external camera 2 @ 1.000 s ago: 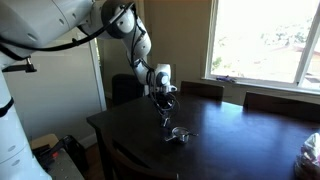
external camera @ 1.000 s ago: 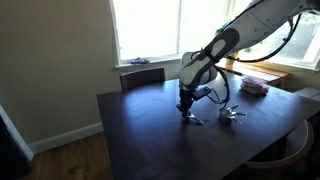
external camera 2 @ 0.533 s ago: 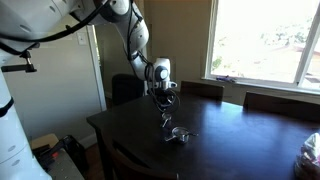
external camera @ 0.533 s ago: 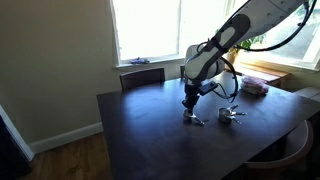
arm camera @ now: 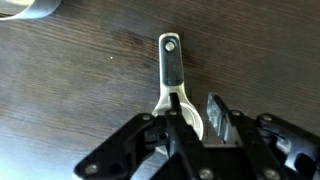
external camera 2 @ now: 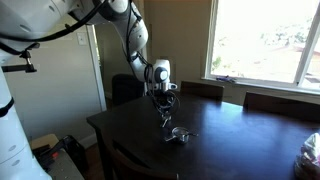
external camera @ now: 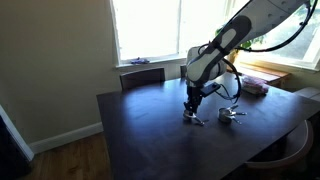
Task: Stack the cups
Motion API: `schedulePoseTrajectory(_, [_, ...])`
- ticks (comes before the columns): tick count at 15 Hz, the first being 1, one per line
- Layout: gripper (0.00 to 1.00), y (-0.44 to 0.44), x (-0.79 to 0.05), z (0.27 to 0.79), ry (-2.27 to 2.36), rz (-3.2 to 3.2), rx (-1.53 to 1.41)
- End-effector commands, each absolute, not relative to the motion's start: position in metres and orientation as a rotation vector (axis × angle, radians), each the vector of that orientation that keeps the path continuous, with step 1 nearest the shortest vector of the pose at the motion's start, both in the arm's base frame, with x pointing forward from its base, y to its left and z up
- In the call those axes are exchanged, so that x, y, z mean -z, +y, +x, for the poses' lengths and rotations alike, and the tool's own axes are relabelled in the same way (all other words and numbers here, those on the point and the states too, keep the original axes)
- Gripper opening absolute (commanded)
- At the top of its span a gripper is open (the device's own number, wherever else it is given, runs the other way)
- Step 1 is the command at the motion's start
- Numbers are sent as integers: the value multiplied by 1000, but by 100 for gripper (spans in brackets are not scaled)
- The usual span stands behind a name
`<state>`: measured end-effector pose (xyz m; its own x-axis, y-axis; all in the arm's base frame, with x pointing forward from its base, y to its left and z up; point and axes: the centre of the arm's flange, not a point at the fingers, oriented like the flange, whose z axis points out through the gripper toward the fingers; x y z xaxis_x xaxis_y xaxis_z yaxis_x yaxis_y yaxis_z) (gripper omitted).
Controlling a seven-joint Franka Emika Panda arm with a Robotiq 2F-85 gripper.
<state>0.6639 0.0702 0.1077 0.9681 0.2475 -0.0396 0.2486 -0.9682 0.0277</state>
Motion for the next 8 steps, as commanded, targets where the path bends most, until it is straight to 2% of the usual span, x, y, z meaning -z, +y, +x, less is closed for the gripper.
schedulePoseTrajectory(1, [67,64,-108,650,310,3060,55])
schedulePoseTrajectory(6, [98,55,-80,658,226,3065,108])
schedulePoseTrajectory(8, [100,55,-67,658,225,3075,115])
